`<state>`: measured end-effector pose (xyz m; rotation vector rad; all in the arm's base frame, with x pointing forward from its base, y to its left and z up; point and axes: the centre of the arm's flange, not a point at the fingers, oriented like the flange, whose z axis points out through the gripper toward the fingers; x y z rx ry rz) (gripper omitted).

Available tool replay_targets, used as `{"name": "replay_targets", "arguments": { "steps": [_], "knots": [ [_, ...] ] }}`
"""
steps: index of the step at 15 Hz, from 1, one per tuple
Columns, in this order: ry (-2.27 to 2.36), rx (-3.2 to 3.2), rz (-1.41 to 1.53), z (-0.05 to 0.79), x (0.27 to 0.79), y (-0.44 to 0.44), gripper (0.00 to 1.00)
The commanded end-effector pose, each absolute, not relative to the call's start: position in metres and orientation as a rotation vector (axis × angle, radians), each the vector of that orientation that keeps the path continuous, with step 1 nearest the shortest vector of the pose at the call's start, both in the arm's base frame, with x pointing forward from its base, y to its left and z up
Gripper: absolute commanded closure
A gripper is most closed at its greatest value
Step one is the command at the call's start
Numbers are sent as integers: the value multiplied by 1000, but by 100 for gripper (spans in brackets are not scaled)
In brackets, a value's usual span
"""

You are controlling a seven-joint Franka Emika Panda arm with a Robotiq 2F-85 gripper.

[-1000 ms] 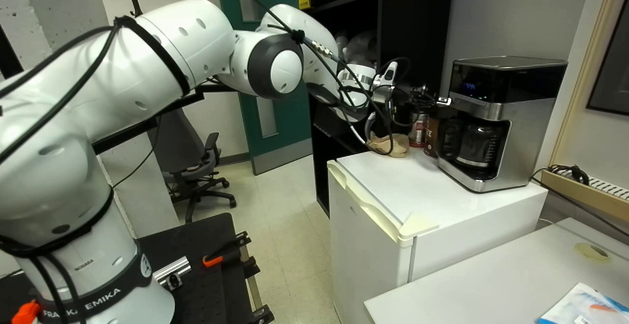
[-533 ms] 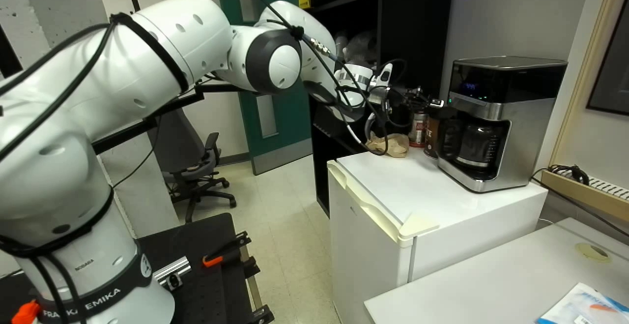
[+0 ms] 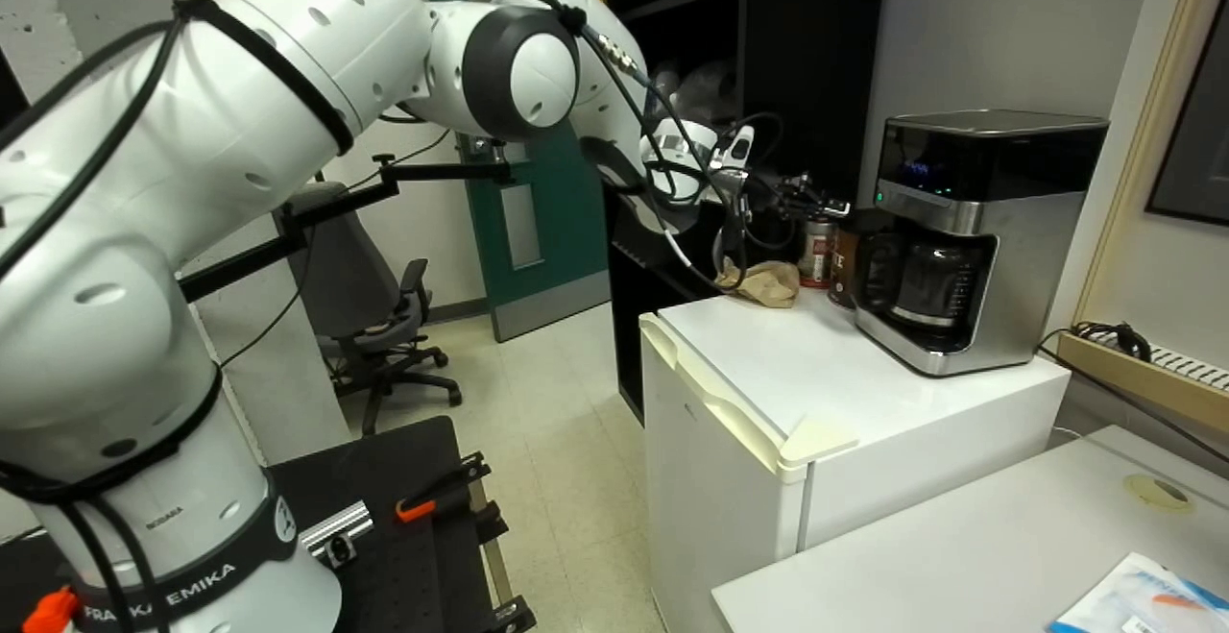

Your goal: Turn on the coffeemaker

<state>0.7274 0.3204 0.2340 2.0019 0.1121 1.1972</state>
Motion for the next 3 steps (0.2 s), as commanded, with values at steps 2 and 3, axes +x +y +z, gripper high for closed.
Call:
{"name": "replay_targets", "arguments": {
  "steps": [2,3],
  "knots": [
    [138,2039,1197,251,688,303,100],
    [140,2044,1198,253,685,301,100]
  ]
}}
